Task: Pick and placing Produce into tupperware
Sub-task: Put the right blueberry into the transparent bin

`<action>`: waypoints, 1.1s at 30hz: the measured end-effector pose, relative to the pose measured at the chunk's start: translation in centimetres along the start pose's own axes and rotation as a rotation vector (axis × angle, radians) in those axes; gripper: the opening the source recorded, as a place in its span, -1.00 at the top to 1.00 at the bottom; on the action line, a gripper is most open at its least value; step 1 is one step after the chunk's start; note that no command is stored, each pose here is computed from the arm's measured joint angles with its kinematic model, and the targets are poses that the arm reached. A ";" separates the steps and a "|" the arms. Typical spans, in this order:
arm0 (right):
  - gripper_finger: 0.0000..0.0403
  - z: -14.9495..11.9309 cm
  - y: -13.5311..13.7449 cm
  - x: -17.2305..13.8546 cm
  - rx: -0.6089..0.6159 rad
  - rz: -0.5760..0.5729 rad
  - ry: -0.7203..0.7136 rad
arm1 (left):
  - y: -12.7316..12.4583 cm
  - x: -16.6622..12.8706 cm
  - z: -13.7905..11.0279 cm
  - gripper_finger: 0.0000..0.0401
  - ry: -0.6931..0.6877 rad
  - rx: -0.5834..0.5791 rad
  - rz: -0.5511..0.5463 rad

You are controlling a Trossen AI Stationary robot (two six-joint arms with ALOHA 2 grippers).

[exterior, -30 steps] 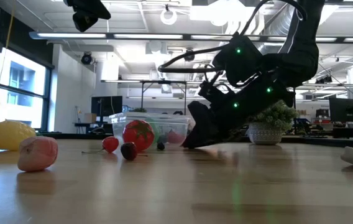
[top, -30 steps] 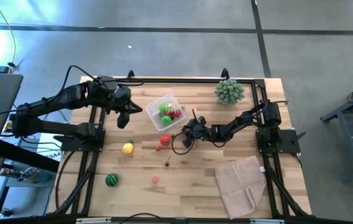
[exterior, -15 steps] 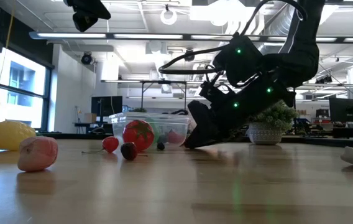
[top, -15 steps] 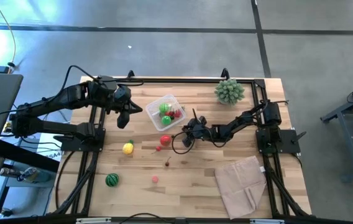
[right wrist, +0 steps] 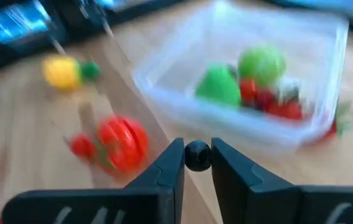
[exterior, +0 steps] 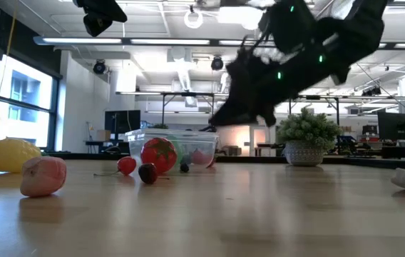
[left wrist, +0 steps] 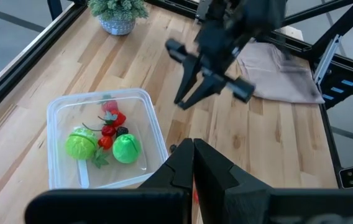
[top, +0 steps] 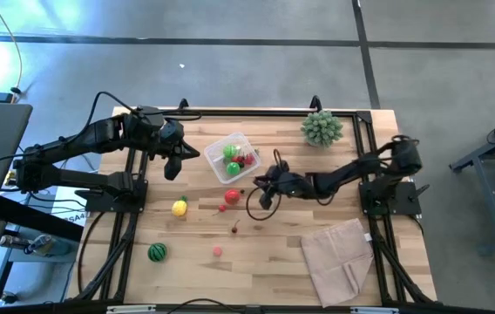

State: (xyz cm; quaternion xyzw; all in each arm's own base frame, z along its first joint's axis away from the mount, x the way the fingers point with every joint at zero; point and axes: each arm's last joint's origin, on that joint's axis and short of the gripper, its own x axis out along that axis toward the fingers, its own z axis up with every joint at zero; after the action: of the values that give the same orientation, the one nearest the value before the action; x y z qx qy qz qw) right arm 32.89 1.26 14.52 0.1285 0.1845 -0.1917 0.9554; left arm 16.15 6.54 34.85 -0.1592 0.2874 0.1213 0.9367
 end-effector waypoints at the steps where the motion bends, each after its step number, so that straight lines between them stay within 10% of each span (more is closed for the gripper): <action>1: 0.74 0.7 0.1 -0.4 0.000 0.009 -0.029 | 0.0 0.0 0.0 1.00 0.000 0.000 0.000; 8: 0.74 5.7 -0.3 -0.8 -0.027 -0.022 -0.103 | 0.0 0.0 0.0 1.00 0.000 0.000 0.000; 18: 0.74 12.9 -3.5 3.7 -0.041 -0.013 0.184 | 0.0 0.0 0.0 1.00 0.000 0.000 0.000; 33: 0.74 10.5 -6.7 12.0 0.006 -0.034 0.509 | 0.0 0.0 0.0 1.00 0.000 0.000 0.000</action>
State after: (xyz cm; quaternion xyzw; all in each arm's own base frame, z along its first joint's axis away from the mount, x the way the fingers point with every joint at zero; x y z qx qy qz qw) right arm 43.60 -11.87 17.98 0.1724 0.4207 -0.1699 0.8743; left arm 16.15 6.53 34.84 -0.1592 0.2875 0.1212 0.9367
